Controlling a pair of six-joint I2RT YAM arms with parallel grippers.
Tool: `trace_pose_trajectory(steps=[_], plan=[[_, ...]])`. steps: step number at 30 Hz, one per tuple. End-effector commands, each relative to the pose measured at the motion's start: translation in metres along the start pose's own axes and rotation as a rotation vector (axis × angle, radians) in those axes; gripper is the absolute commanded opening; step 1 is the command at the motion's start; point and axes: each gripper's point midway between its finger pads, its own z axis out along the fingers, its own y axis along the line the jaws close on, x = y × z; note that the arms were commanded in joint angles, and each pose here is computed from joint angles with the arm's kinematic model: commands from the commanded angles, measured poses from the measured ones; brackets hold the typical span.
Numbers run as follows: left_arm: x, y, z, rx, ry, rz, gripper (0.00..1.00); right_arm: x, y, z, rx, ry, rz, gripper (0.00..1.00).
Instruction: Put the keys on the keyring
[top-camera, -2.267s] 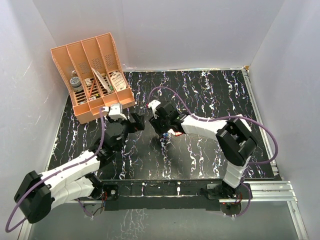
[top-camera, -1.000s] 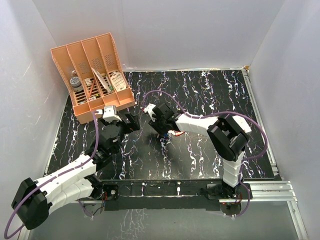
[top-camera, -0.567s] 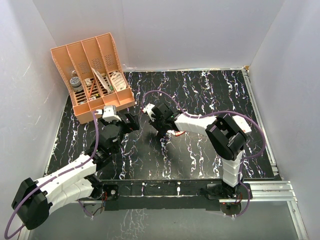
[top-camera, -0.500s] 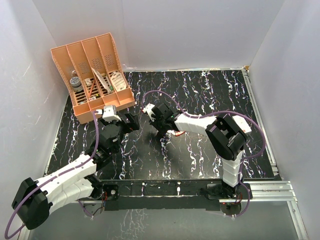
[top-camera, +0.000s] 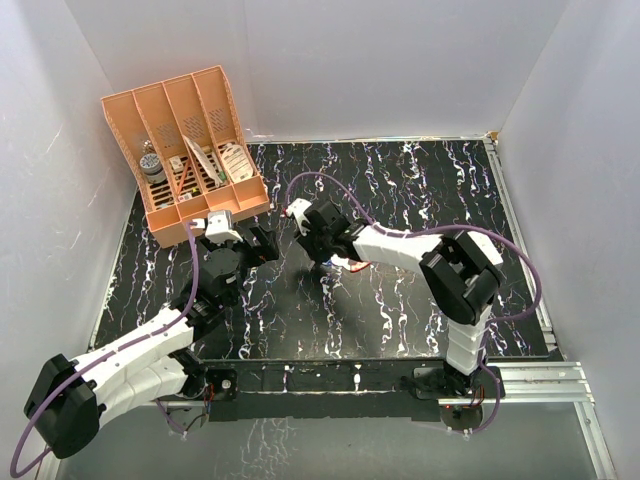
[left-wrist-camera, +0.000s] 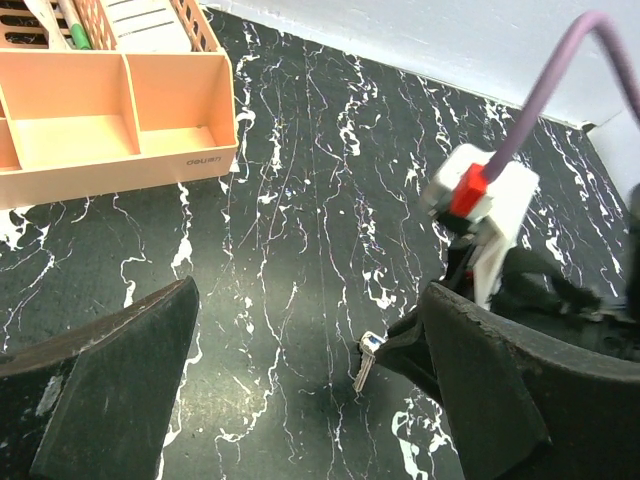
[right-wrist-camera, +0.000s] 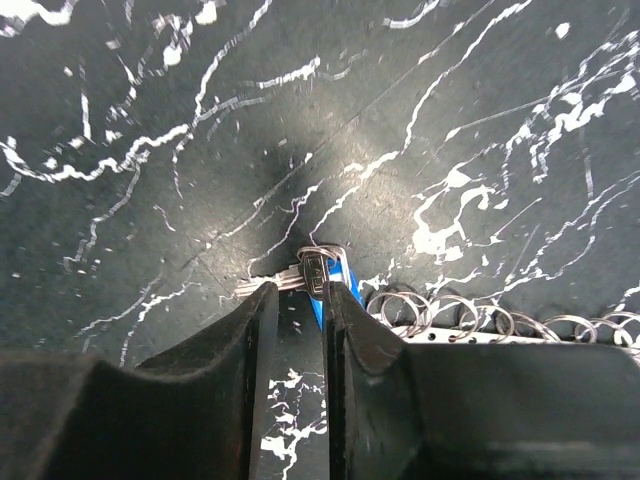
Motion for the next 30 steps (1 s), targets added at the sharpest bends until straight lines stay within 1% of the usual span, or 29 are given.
trace_pose_trajectory(steps=[1,3,5,11,17,23,30], plan=[[-0.003,0.001,0.000,0.002,-0.014,-0.013,0.93,-0.072,0.003,-0.033,-0.008,-0.223,0.104,0.27],[-0.002,0.001,-0.001,0.005,-0.013,-0.014,0.93,-0.076,0.005,-0.031,-0.022,-0.219,0.113,0.30],[-0.003,0.000,-0.001,0.007,-0.013,-0.016,0.94,-0.078,0.002,-0.028,-0.008,-0.204,0.111,0.36],[-0.005,0.001,-0.003,0.008,-0.018,-0.018,0.93,-0.069,-0.006,-0.013,0.003,-0.134,0.035,0.47],[-0.007,0.002,-0.004,0.005,-0.022,-0.020,0.93,-0.054,-0.016,-0.002,-0.028,-0.047,0.083,0.47],[-0.006,0.002,-0.003,0.006,-0.019,-0.020,0.93,-0.041,-0.013,0.001,-0.033,-0.028,0.121,0.47],[-0.005,0.002,-0.003,0.007,-0.016,-0.022,0.93,-0.033,-0.010,0.001,-0.045,-0.020,0.121,0.47]])
